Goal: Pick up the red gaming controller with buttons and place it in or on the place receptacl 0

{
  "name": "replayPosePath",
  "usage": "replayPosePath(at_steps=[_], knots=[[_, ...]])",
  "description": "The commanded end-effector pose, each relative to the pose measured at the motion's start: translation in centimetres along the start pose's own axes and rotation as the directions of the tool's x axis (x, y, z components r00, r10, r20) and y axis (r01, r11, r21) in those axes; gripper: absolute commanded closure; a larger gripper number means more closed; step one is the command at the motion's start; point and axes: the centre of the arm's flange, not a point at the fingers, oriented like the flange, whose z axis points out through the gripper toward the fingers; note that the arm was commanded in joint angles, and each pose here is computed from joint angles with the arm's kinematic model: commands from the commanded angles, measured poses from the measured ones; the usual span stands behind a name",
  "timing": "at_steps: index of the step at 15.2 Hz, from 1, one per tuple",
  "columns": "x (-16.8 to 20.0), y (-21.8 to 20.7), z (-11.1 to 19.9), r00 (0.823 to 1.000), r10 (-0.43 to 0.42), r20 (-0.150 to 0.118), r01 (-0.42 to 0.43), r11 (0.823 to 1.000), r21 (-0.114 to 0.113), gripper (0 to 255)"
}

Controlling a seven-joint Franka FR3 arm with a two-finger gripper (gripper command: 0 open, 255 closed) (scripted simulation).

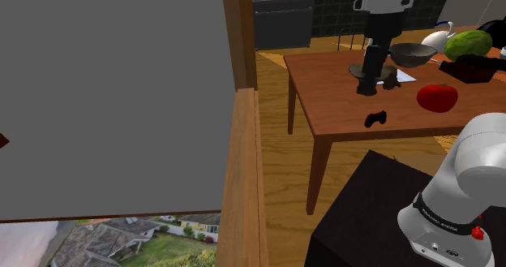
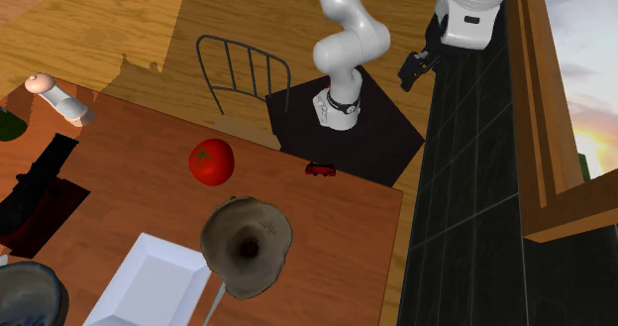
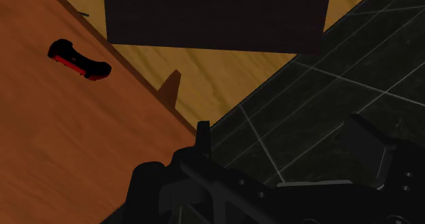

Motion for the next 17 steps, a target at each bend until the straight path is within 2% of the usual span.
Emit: replayPosePath(at_steps=[1, 17], knots=[[0.0, 0.0, 0.0, 1.000, 0.000, 0.000, 0.000, 1.000, 0.000, 0], [-1.1, 16.0, 13.7, 0.994, 0.067, -0.087, -0.067, 0.998, -0.005, 0]])
